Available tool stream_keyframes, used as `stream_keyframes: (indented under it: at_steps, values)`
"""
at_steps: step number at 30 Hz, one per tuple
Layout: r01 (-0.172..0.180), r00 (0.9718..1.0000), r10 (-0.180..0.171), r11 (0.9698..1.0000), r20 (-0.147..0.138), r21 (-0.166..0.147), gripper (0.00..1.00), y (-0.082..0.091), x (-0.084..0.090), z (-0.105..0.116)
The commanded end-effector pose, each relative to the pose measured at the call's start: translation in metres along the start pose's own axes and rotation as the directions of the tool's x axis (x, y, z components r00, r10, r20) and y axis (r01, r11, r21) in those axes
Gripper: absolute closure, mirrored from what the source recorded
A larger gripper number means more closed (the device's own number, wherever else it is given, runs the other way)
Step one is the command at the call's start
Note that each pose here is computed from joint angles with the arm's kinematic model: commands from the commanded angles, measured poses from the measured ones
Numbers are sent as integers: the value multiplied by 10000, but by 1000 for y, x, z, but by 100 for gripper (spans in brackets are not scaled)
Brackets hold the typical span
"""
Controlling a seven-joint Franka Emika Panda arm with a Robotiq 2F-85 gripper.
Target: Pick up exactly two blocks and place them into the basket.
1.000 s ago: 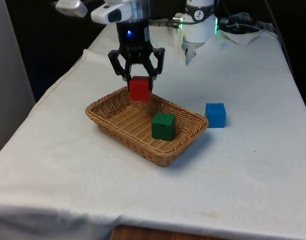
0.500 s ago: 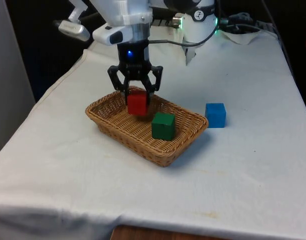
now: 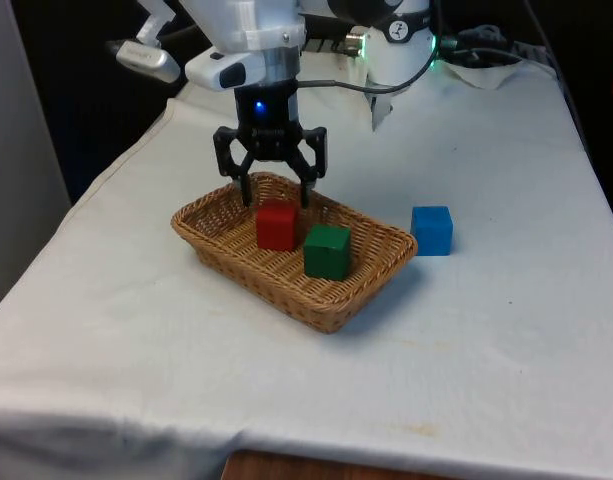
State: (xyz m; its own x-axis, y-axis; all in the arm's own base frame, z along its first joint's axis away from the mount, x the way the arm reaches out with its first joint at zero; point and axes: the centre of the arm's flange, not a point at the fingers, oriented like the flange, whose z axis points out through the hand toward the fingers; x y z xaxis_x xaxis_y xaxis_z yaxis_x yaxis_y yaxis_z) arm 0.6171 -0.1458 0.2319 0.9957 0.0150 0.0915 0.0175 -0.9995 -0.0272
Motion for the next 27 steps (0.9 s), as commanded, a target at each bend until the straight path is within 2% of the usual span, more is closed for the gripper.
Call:
stream_keyframes:
  at_steps: [1,4,5,11,14,15,16,22,23,24,27]
  values:
    - [0,10000,0,10000,-8,-6,34,0,0,0]
    - [0,10000,0,10000,-8,-6,5,0,0,0]
    - [0,10000,0,10000,-8,-6,0,0,0,0]
    - [-7,10000,7,10000,0,-5,0,1,0,0]
    - [10,10000,-9,10000,-45,32,0,-7,0,-13]
    - [25,10000,-24,10000,-70,64,0,-4,2,-6]
    - [22,10000,-22,10000,-53,45,0,-9,0,-16]
    - [59,10000,-59,10000,-53,55,0,-28,-2,-32]
    - [82,9999,-81,10000,-62,51,0,-35,-2,-38]
    - [107,9999,-106,9999,-79,124,0,-34,-2,-38]
    - [87,9999,-86,9999,-84,61,0,-45,-2,-44]
